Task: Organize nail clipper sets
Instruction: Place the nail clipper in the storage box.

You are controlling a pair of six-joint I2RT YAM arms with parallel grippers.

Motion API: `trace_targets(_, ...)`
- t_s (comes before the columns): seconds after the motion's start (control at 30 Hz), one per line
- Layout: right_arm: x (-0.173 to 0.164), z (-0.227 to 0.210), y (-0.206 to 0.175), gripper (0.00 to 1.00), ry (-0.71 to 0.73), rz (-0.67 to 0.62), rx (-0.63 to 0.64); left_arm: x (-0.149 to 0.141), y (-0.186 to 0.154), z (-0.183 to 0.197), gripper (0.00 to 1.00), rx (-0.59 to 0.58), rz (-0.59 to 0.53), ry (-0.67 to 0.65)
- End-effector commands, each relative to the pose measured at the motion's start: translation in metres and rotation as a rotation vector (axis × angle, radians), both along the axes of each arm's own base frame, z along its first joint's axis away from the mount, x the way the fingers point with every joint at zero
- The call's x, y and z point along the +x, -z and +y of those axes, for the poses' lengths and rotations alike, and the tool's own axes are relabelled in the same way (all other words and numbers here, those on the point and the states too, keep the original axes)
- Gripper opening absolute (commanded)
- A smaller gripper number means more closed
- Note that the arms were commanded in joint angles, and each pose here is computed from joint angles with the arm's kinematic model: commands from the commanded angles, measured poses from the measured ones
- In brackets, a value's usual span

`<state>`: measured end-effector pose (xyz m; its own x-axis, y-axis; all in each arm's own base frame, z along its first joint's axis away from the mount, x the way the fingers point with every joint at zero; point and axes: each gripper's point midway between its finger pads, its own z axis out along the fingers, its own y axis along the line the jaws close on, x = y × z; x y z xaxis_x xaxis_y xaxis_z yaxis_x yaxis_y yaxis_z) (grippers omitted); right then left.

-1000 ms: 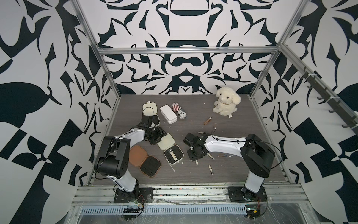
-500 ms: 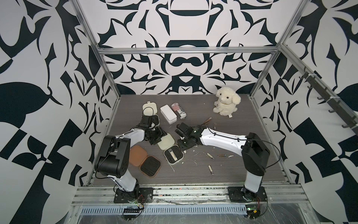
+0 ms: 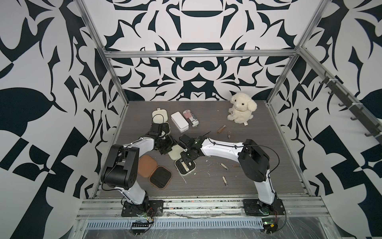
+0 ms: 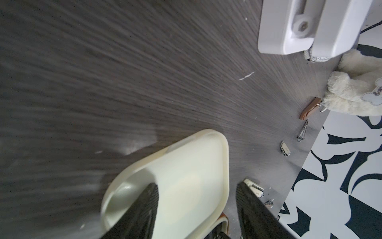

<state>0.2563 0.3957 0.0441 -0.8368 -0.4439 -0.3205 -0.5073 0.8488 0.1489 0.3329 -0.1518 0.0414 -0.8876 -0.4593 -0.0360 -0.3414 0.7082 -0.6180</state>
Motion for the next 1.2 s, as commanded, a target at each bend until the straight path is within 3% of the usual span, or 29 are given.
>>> trace_targets(0.0,0.006,0.016,-0.024,0.03,-0.016,-0.048,0.065,-0.008,0.013,0.003,0.64,0.025,0.038,0.0)
trace_targets(0.37,0.002,0.025,-0.024,0.03,-0.029,-0.043,0.078,-0.008,0.015,0.004,0.64,0.028,0.04,-0.001)
trace_targets(1.17,-0.011,0.002,-0.002,0.02,-0.023,-0.015,0.024,-0.011,0.021,0.008,0.64,0.052,0.062,-0.011)
